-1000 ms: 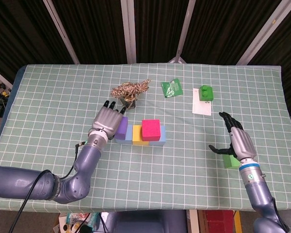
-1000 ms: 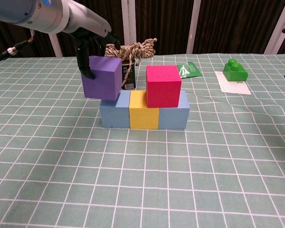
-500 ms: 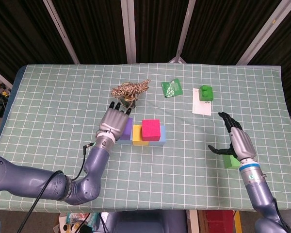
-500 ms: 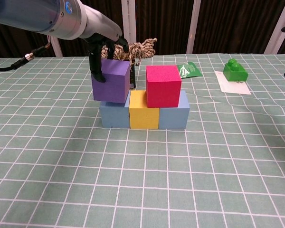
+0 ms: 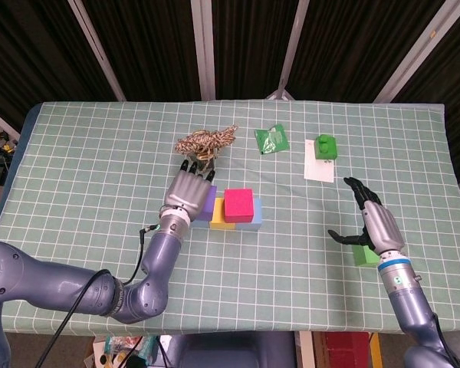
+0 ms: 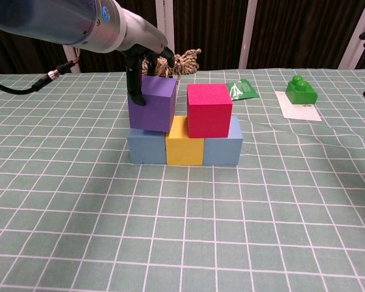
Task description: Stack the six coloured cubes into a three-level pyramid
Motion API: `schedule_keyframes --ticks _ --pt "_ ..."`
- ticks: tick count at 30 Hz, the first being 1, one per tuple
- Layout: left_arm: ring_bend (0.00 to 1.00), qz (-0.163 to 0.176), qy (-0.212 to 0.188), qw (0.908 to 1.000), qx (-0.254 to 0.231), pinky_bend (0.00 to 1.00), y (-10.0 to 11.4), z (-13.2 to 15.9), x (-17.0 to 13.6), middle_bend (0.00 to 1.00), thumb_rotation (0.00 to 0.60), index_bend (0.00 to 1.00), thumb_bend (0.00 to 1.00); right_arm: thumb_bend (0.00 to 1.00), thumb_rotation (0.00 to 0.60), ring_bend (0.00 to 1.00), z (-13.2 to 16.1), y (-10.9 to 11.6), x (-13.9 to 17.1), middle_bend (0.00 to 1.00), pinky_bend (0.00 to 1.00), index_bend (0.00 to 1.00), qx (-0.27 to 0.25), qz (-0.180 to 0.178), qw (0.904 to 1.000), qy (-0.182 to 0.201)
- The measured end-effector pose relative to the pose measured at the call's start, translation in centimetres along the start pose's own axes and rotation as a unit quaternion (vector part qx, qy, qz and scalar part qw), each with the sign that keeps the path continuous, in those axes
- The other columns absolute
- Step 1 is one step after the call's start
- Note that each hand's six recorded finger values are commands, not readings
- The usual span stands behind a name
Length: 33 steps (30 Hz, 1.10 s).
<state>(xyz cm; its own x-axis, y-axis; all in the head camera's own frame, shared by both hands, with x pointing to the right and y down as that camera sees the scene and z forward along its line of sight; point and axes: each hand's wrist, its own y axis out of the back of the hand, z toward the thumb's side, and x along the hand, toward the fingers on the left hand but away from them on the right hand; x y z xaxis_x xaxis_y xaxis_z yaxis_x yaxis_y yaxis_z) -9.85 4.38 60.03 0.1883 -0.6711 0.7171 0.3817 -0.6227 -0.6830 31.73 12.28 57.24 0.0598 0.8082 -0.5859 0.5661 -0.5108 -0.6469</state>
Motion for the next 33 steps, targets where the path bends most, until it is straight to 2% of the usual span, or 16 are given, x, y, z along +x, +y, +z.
schedule_keyframes --ticks 13,33 --pt "0.00 0.003 -0.004 0.9999 0.009 0.00 0.6 2.2 0.2 0.33 0.600 0.00 0.41 0.22 0.600 0.00 0.0 0.2 0.0 0.00 0.00 0.00 -0.012 0.001 0.9999 -0.001" --pt "0.00 -0.002 0.030 0.9993 0.023 0.00 0.9 3.1 0.4 0.33 0.600 0.00 0.41 0.22 0.600 0.00 0.1 0.7 0.1 0.00 0.00 0.00 -0.024 0.001 0.9997 0.001"
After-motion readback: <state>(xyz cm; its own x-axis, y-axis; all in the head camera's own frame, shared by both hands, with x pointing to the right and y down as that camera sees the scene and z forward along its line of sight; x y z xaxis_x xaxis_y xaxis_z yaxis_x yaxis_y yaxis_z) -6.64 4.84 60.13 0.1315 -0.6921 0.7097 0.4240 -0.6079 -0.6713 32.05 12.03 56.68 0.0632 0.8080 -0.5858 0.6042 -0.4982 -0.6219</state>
